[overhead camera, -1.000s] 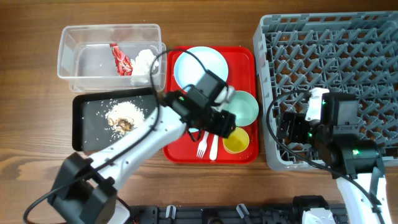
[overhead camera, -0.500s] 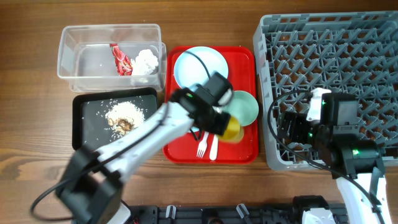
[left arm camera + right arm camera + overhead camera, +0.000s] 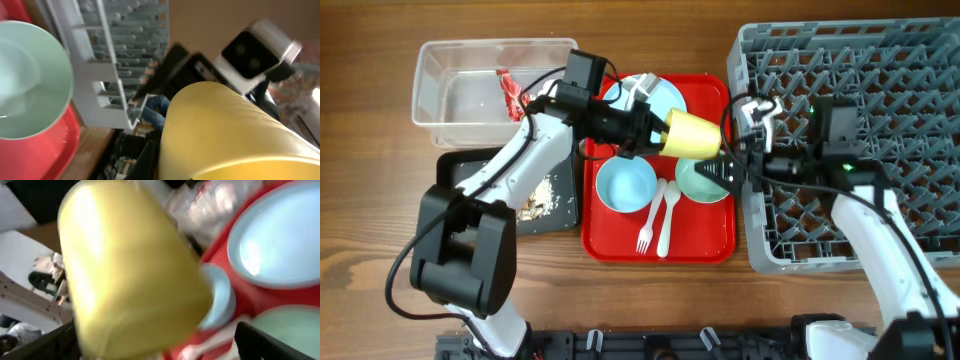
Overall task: Sort waste into correct bins and load items into the dishwasher rack
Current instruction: 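Grasp the yellow cup with right gripper and release left gripper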
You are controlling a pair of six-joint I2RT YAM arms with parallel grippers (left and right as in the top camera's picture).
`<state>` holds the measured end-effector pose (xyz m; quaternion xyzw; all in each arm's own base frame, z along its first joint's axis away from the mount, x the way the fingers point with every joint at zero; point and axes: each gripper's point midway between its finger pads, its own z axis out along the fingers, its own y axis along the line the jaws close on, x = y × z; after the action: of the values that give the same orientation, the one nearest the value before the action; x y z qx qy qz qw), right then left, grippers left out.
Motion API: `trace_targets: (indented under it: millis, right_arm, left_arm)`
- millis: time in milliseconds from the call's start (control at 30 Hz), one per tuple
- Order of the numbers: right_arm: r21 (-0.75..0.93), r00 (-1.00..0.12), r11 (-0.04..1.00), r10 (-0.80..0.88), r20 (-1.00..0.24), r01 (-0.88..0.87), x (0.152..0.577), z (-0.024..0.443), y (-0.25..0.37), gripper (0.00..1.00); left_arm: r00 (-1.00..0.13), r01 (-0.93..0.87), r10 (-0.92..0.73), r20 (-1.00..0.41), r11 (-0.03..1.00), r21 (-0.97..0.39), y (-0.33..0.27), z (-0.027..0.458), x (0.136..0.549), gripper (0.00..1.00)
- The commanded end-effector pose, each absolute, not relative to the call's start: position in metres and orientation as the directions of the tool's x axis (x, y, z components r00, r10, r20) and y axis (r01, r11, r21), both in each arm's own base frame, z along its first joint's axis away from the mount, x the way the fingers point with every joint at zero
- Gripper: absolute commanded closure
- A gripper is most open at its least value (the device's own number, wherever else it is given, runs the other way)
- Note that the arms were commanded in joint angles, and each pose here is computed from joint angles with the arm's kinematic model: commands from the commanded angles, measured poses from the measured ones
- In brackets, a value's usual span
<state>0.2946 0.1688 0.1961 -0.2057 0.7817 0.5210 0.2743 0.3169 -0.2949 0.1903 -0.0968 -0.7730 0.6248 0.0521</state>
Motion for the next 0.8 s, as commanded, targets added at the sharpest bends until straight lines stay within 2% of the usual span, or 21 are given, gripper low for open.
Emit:
trace_targets:
  millis: [0, 33, 67, 167, 233, 367, 467, 533, 567, 633, 667, 700, 733, 767]
  right_arm:
    - [0.695, -0.716, 0.230, -0.011, -0.698, -0.681, 0.301, 0.223, 0.177, 0.00]
    - [0.681, -0.695, 0.180, -0.014, -0.719, -0.709, 0.297, 0.231, 0.179, 0.00]
    - [0.674, -0.683, 0.145, -0.015, -0.730, -0.724, 0.293, 0.236, 0.180, 0.05]
    - [0.676, -0.685, 0.144, -0.015, -0.729, -0.723, 0.293, 0.236, 0.180, 0.21]
    - [0.677, -0.685, 0.143, -0.015, -0.728, -0.722, 0.293, 0.236, 0.180, 0.22]
    - [0.677, -0.686, 0.148, -0.015, -0.728, -0.721, 0.293, 0.236, 0.180, 0.38]
    - [0.672, -0.686, 0.189, -0.013, -0.728, -0.716, 0.299, 0.231, 0.179, 0.47]
    - [0.668, -0.687, 0.219, -0.011, -0.727, -0.711, 0.303, 0.228, 0.178, 0.55]
    - [0.668, -0.689, 0.235, -0.010, -0.725, -0.706, 0.304, 0.226, 0.177, 0.56]
    - [0.670, -0.719, 0.360, -0.001, -0.695, -0.649, 0.317, 0.208, 0.170, 0.63]
    - [0.658, -0.749, 0.482, 0.005, -0.662, -0.578, 0.327, 0.189, 0.160, 0.75]
    - [0.621, -0.779, 0.612, 0.011, -0.626, -0.490, 0.336, 0.166, 0.146, 0.79]
    - [0.589, -0.798, 0.682, 0.014, -0.603, -0.433, 0.339, 0.154, 0.135, 0.80]
    - [0.572, -0.804, 0.709, 0.014, -0.595, -0.411, 0.339, 0.150, 0.131, 0.81]
  left_arm:
    - [-0.962, 0.071, 0.270, -0.030, 0.143, -0.987, -0.302, 0.199, 0.305, 0.96]
    - [-0.962, 0.072, 0.271, -0.030, 0.144, -0.987, -0.302, 0.199, 0.304, 0.96]
    - [-0.962, 0.072, 0.272, -0.030, 0.143, -0.987, -0.303, 0.199, 0.304, 0.96]
    - [-0.962, 0.072, 0.272, -0.031, 0.143, -0.987, -0.303, 0.199, 0.304, 0.96]
    - [-0.962, 0.072, 0.272, -0.031, 0.143, -0.987, -0.303, 0.199, 0.304, 0.96]
    - [-0.962, 0.072, 0.272, -0.030, 0.143, -0.987, -0.303, 0.199, 0.304, 0.96]
    - [-0.965, 0.077, 0.260, -0.033, 0.162, -0.984, -0.302, 0.196, 0.306, 0.96]
    - [-0.972, 0.087, 0.232, -0.038, 0.204, -0.975, -0.302, 0.188, 0.312, 0.87]
    - [-0.975, 0.092, 0.218, -0.042, 0.228, -0.969, -0.302, 0.184, 0.315, 0.68]
    - [-0.986, 0.122, 0.148, -0.074, 0.351, -0.928, -0.295, 0.162, 0.330, 0.50]
    - [-0.998, 0.070, 0.042, -0.056, 0.557, -0.828, -0.274, 0.126, 0.344, 0.46]
    - [-0.998, 0.021, -0.027, -0.054, 0.679, -0.734, -0.253, 0.104, 0.352, 0.36]
    - [-0.994, -0.033, -0.090, -0.061, 0.782, -0.622, -0.227, 0.085, 0.358, 0.33]
    - [-0.989, -0.078, -0.135, -0.063, 0.829, -0.554, -0.206, 0.077, 0.361, 0.31]
